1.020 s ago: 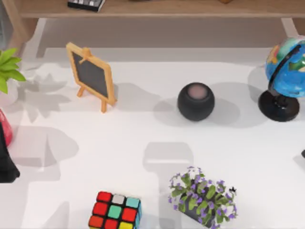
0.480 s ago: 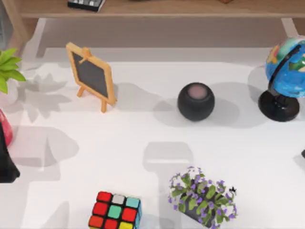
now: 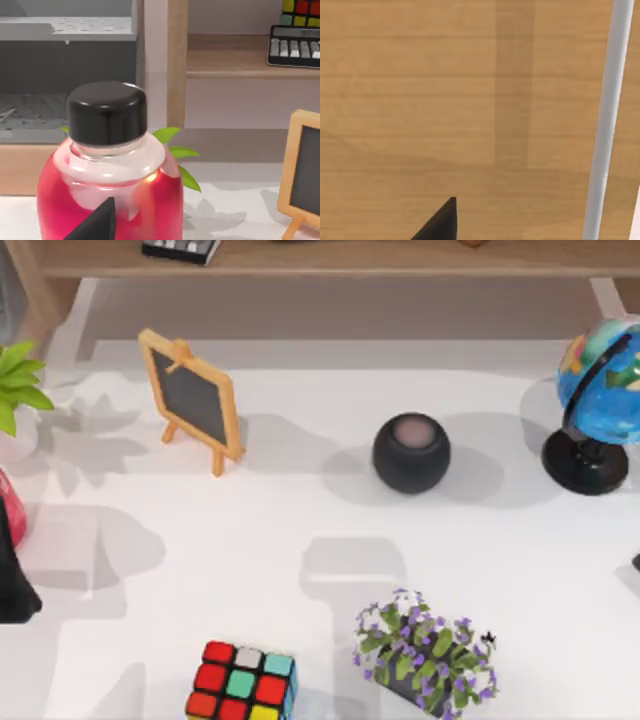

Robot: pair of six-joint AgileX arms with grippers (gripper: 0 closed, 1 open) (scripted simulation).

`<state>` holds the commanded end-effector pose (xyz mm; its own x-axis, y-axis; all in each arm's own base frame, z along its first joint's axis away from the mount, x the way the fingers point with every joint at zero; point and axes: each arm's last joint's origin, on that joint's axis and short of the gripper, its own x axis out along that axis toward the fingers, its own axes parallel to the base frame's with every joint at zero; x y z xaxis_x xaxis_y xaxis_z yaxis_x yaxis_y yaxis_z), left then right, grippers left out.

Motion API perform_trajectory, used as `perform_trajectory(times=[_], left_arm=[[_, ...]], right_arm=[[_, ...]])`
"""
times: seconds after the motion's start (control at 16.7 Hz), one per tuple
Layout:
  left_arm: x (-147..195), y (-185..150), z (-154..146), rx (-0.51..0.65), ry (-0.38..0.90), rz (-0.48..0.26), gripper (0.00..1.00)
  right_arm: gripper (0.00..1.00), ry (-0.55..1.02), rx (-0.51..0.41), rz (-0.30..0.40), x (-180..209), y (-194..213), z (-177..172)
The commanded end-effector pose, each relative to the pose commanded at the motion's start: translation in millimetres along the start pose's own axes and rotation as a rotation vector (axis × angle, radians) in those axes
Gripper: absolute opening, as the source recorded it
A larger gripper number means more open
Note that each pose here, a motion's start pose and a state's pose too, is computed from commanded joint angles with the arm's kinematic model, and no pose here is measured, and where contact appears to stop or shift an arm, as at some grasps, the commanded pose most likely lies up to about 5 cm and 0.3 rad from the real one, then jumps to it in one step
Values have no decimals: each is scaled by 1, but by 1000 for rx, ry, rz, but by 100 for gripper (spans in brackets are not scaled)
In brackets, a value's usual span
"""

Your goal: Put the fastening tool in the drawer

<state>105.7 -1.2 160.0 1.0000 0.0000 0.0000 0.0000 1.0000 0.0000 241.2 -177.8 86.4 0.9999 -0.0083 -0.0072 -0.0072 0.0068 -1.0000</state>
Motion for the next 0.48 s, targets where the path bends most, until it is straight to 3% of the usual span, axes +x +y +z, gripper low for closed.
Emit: perform_trajectory(times=[0.48], left_arm=[[0, 0, 0, 0, 0, 0, 100]], right_arm=[[100, -2, -2, -1, -3, 0, 0]])
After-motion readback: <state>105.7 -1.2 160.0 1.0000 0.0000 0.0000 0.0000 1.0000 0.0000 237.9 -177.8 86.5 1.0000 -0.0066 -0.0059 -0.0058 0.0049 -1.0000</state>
